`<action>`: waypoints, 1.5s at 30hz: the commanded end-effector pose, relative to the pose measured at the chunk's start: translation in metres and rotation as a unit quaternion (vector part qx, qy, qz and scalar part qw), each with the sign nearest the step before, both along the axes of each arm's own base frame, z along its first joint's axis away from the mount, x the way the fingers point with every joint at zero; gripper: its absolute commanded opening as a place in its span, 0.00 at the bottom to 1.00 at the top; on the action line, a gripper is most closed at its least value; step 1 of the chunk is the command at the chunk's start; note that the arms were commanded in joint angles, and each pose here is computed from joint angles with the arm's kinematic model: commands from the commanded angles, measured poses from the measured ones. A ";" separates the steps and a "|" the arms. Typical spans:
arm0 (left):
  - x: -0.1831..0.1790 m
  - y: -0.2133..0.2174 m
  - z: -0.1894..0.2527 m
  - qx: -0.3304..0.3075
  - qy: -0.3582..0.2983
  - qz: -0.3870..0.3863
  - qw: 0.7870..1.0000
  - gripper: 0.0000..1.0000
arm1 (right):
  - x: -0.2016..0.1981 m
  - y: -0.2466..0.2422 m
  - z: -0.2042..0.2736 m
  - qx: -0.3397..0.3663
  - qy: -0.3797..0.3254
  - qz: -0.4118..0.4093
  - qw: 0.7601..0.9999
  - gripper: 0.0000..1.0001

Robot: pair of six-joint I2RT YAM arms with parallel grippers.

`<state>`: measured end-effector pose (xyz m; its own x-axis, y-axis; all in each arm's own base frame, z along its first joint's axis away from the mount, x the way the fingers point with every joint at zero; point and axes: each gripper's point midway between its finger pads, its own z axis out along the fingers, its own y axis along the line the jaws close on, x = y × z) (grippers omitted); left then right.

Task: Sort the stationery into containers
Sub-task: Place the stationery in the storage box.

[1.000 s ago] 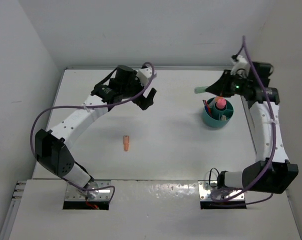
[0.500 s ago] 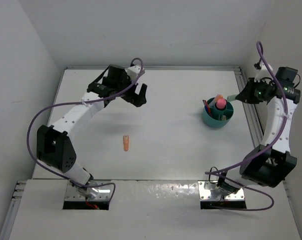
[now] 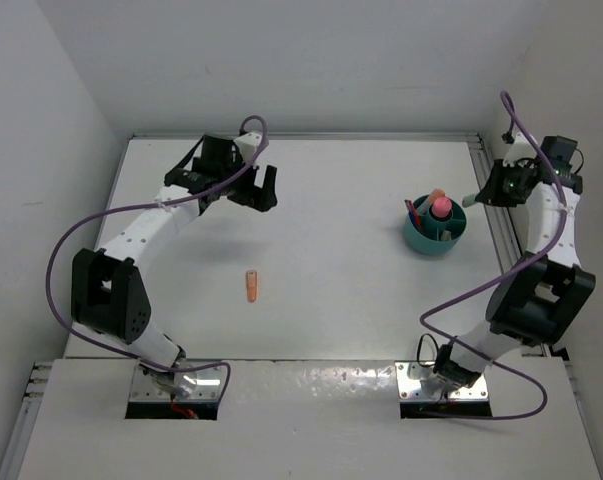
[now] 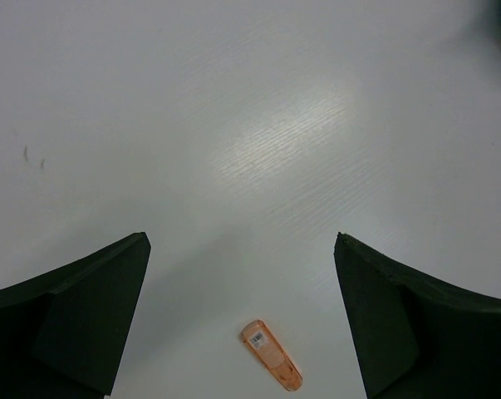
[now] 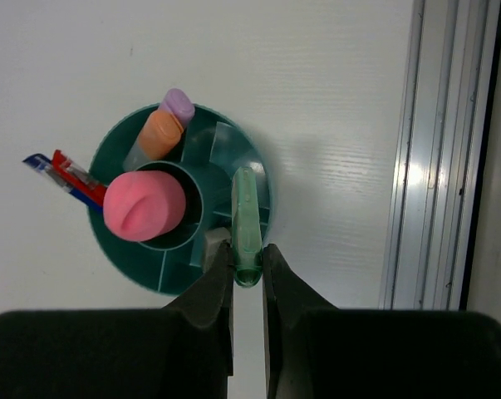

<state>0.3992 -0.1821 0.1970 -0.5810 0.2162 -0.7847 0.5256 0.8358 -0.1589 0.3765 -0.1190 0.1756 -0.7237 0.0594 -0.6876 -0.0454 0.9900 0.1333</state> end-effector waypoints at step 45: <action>-0.142 0.028 -0.162 0.127 0.238 0.080 0.960 0.70 | -0.019 0.097 0.039 0.077 -0.060 0.076 0.992 0.57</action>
<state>0.2463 -0.1507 0.0277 -0.9097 0.2986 -0.2884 0.3471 0.9283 -0.1336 0.3591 -0.0278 0.1970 -0.6864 0.0624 -0.7245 -0.1947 0.9442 0.2658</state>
